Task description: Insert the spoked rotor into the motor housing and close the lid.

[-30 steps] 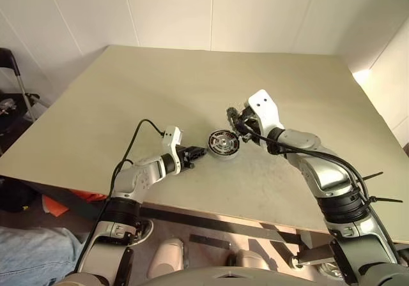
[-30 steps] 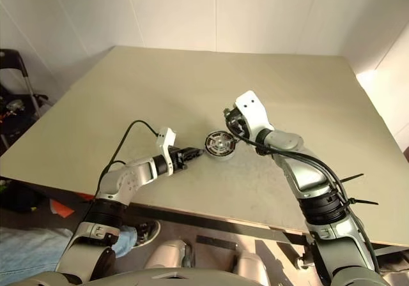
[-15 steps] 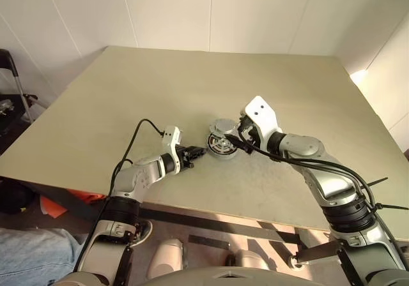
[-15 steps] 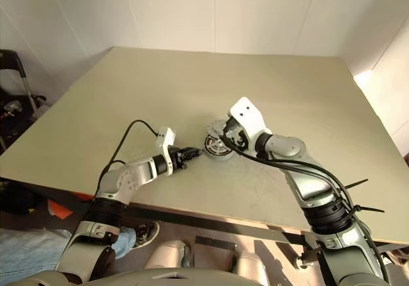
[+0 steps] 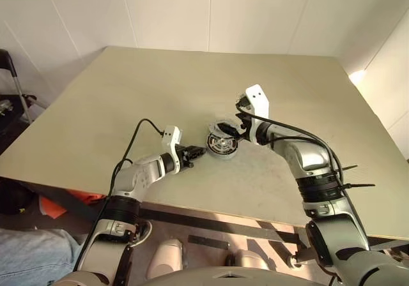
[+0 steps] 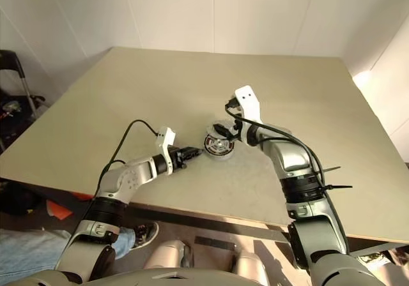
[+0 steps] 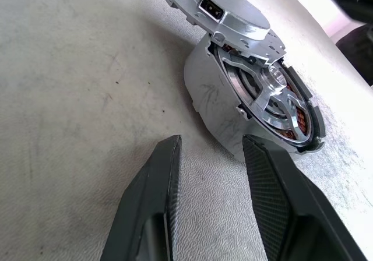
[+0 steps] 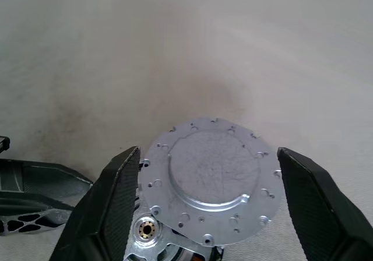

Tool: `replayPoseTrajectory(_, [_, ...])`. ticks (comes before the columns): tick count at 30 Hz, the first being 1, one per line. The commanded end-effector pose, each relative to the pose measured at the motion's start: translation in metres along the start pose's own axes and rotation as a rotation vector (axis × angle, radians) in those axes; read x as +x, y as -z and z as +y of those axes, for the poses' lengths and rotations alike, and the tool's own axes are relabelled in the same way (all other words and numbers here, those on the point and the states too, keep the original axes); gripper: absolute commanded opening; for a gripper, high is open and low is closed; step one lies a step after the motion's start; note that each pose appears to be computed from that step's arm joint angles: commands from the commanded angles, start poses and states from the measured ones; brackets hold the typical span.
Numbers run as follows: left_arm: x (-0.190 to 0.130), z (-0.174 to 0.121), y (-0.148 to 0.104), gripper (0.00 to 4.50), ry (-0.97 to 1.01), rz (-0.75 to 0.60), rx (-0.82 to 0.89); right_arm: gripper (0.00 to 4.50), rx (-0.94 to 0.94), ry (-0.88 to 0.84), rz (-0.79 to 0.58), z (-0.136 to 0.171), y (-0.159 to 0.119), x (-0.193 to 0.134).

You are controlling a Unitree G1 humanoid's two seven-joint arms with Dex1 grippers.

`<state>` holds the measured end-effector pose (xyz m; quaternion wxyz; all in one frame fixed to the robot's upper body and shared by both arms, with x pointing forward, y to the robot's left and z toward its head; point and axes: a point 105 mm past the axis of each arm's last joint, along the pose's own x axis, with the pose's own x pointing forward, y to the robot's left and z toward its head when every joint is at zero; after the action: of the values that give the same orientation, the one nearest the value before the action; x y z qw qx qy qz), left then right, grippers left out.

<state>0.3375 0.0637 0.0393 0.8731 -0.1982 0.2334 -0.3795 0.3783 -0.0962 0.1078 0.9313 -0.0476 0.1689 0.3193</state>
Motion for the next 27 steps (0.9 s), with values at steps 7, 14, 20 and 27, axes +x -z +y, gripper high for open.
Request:
replayPoseTrajectory(7, [-0.008,0.011,0.002,1.77,-0.054,0.01,0.004,4.48,-0.065,0.01,-0.031,0.001,-0.007,0.019])
replayPoseTrajectory(14, [-0.009,0.008,0.001,1.77,-0.047,0.005,0.004,4.48,-0.068,0.043,-0.026,-0.01,-0.006,0.025])
replayPoseTrajectory(20, [-0.008,0.008,0.001,1.77,-0.05,0.002,0.004,4.48,-0.063,0.024,0.0,-0.007,0.002,0.028])
replayPoseTrajectory(27, [-0.01,0.011,0.0,1.77,-0.061,-0.001,0.002,3.53,-0.051,0.016,0.007,-0.005,0.005,0.026])
